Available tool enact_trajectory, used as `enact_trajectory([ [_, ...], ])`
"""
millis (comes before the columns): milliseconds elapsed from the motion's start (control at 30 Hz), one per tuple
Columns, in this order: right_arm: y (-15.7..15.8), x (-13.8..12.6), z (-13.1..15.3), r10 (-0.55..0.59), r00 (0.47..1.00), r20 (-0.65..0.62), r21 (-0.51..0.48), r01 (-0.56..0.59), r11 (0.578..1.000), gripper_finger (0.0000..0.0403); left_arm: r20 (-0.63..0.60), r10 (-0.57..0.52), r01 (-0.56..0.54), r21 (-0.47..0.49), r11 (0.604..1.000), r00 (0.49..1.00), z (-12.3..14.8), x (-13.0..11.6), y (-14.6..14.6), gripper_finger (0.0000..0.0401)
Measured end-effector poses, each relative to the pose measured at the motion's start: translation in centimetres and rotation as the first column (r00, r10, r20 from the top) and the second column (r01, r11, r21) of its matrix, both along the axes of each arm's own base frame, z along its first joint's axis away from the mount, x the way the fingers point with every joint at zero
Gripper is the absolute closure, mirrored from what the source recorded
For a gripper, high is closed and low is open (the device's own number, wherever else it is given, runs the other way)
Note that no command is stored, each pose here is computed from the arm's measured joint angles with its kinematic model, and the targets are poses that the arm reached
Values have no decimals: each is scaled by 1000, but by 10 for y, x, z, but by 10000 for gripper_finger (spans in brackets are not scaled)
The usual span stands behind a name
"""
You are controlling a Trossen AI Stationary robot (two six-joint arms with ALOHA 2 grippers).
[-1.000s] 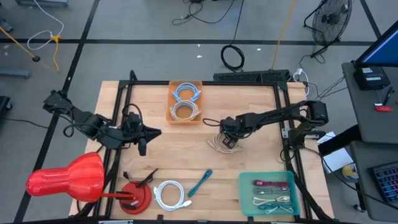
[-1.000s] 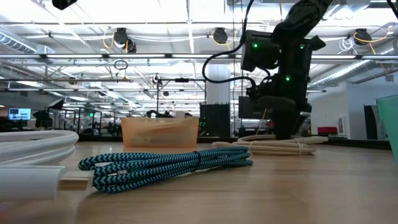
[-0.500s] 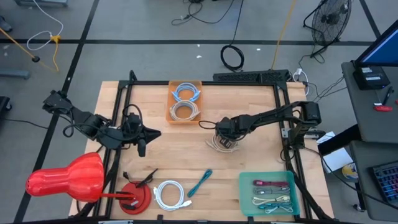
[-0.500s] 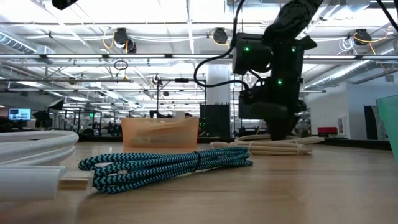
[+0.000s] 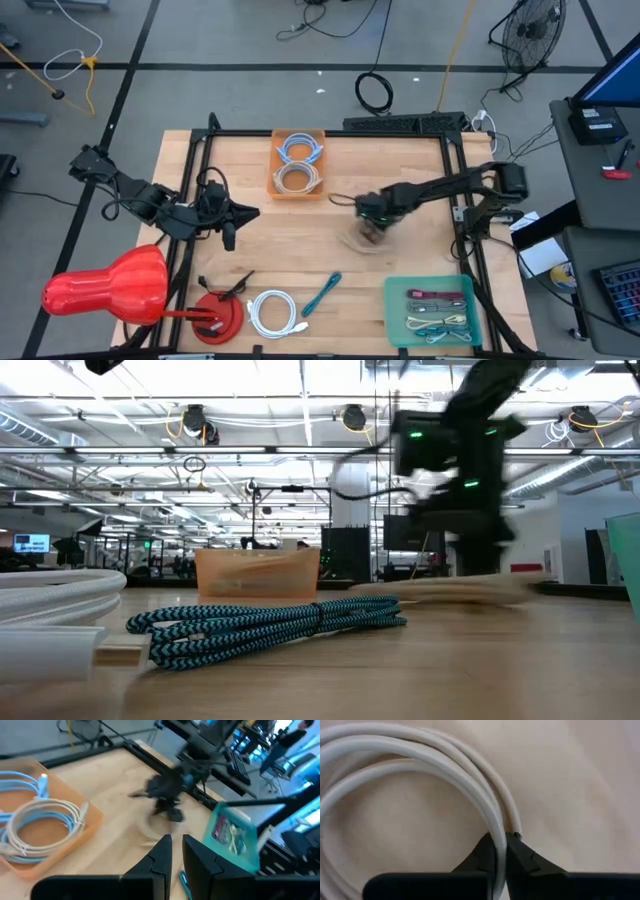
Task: Pick & Place USB Port
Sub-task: Put the brown usb cable into the orange bin
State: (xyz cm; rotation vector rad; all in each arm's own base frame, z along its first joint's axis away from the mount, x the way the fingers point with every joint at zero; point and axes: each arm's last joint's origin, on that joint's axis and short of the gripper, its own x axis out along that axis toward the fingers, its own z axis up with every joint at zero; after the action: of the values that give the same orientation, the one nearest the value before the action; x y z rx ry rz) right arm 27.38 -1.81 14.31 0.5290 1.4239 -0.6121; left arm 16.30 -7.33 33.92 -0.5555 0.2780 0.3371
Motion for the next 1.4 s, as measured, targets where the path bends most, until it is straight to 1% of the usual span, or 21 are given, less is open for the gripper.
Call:
enact_trajectory([
  [67,1,-8,17,10,999,-36,-13,-11,1000,395,4,23,-23,10,1000,1000,0,1,1,355],
  [167,0,-3,54,-14,995,102,-81,22,996,395,6,54,-54,7,999,999,-1,4,3,355],
  [200,0,-5,65,-16,993,116,-89,27,996,395,8,67,-67,1,998,998,-1,6,4,355],
  [300,3,-14,86,-20,988,150,-93,35,995,396,19,95,-95,-15,995,995,-1,11,8,355],
  [400,5,-16,108,-47,968,247,-108,76,991,396,29,109,-108,-31,994,994,-1,18,11,355],
  [467,7,-18,118,-61,957,282,-115,97,989,396,36,129,-126,-78,989,991,-3,26,15,355],
  [533,9,-19,125,-59,953,296,-114,97,989,396,27,150,-144,-146,979,988,-7,37,21,355],
  [633,12,-14,138,-49,936,349,-128,100,987,396,6,99,-96,-217,971,995,-15,58,25,355],
  [733,14,-12,149,-28,926,377,-158,94,983,396,11,29,-24,-336,942,1000,-24,81,31,355],
  [800,14,-12,153,-13,926,377,-183,88,979,396,4,-7,8,-393,920,1000,-33,96,35,355],
  [900,13,-11,162,5,919,393,-222,90,971,396,41,-19,35,-449,893,999,-40,115,41,355],
  [1000,12,-14,168,29,931,364,-275,78,958,396,104,2,50,-494,868,995,-42,128,49,355],
  [1100,11,-14,178,73,927,369,-301,45,953,396,116,13,52,-535,843,993,-45,134,63,354],
  [1267,11,-14,201,161,912,377,-351,-21,936,396,83,-5,53,-589,806,997,-52,136,91,353],
  [1333,12,-15,211,199,901,385,-368,-48,929,396,93,9,50,-615,787,996,-51,136,104,344],
  [1400,14,-16,219,243,894,377,-391,-84,916,396,109,31,46,-636,770,994,-50,136,116,321],
])
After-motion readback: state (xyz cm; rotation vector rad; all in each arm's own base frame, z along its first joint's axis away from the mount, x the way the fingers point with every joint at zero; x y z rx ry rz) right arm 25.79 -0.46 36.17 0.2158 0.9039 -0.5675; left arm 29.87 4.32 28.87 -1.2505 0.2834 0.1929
